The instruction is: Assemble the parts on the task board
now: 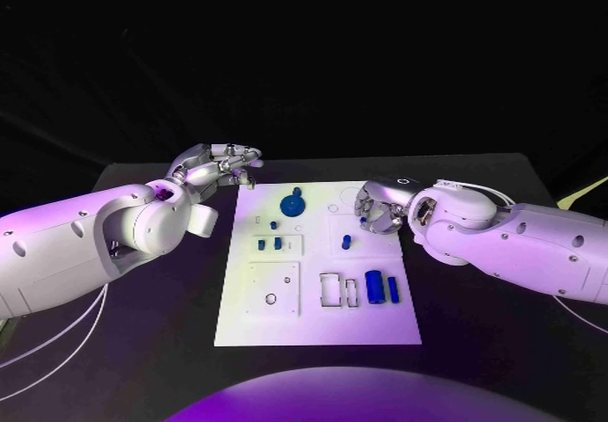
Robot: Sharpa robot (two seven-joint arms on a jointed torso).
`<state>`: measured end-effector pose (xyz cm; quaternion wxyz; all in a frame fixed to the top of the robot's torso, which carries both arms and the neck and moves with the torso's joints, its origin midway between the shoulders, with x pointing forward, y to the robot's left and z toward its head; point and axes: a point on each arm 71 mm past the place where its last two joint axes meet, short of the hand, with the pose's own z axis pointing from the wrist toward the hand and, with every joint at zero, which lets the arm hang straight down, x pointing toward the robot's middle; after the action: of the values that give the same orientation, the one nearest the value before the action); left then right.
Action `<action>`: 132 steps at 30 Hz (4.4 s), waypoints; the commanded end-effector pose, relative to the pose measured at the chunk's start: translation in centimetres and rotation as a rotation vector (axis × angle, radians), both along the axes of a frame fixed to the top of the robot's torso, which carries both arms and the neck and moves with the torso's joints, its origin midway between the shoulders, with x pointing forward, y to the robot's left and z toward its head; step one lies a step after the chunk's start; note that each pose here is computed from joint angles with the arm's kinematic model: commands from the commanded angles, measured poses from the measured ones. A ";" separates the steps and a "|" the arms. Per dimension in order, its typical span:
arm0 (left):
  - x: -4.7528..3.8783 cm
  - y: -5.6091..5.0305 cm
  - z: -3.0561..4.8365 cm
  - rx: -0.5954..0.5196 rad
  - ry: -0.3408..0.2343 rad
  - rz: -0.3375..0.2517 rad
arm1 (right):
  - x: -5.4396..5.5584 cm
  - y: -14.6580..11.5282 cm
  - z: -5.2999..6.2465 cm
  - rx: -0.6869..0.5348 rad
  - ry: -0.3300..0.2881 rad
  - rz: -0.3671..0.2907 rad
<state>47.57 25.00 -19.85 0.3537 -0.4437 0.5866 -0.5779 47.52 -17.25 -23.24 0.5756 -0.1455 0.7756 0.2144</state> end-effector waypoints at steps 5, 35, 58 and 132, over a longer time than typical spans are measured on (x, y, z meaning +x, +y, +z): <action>-0.05 -0.1 0.09 -0.013 0.005 -0.009 | -0.2 0.0 -0.8 -0.055 0.023 -0.006; -0.07 0.1 -0.01 -0.004 0.018 -0.011 | -0.8 0.5 -1.4 -0.127 -0.068 -0.017; 0.18 0.3 -0.20 0.001 0.024 -0.007 | -1.7 0.4 0.4 -0.047 -0.139 -0.022; 0.68 -3.2 -0.47 -0.010 0.026 -0.082 | -9.9 12.3 -3.5 0.222 0.054 0.260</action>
<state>48.29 22.01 -20.47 0.3247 -0.4358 0.6045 -0.5824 37.78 -5.09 -26.58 0.5426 -0.1646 0.7327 0.3763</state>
